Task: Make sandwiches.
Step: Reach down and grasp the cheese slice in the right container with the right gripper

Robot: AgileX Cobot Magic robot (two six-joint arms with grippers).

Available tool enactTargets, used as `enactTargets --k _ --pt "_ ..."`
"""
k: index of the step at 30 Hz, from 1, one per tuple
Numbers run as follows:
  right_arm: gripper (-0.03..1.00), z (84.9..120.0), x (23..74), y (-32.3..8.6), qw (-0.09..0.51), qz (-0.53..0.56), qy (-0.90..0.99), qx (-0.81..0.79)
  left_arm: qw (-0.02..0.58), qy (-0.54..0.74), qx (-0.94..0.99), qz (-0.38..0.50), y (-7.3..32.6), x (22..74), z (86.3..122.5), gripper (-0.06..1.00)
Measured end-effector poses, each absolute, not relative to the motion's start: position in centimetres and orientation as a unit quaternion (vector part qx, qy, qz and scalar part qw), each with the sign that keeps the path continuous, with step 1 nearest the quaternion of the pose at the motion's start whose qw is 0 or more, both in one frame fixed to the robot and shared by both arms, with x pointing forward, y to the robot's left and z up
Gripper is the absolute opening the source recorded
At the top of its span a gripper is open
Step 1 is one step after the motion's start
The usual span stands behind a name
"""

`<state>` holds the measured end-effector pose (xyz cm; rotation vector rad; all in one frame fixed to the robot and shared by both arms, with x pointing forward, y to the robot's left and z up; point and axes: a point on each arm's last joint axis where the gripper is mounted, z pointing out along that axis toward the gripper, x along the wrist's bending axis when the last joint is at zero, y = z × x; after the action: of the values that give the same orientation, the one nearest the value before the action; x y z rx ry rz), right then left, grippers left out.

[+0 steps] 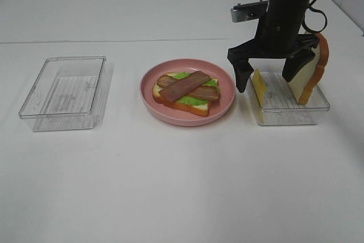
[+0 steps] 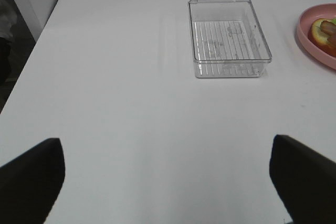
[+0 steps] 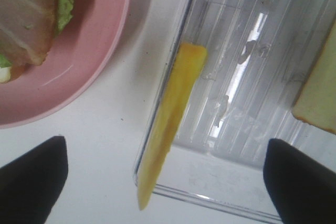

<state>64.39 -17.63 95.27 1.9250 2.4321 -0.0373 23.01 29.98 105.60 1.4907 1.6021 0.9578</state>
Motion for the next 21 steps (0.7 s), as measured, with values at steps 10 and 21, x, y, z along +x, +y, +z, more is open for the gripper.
enactTargets --k 10,21 --pt "0.91 93.7 64.7 -17.5 0.012 -0.018 0.784 0.621 0.368 0.624 0.580 0.373 30.0 23.0 105.6 0.98" --pt "0.32 93.6 64.7 -17.5 0.011 -0.019 0.780 0.625 0.368 0.624 0.580 0.373 30.0 23.0 105.6 0.98"
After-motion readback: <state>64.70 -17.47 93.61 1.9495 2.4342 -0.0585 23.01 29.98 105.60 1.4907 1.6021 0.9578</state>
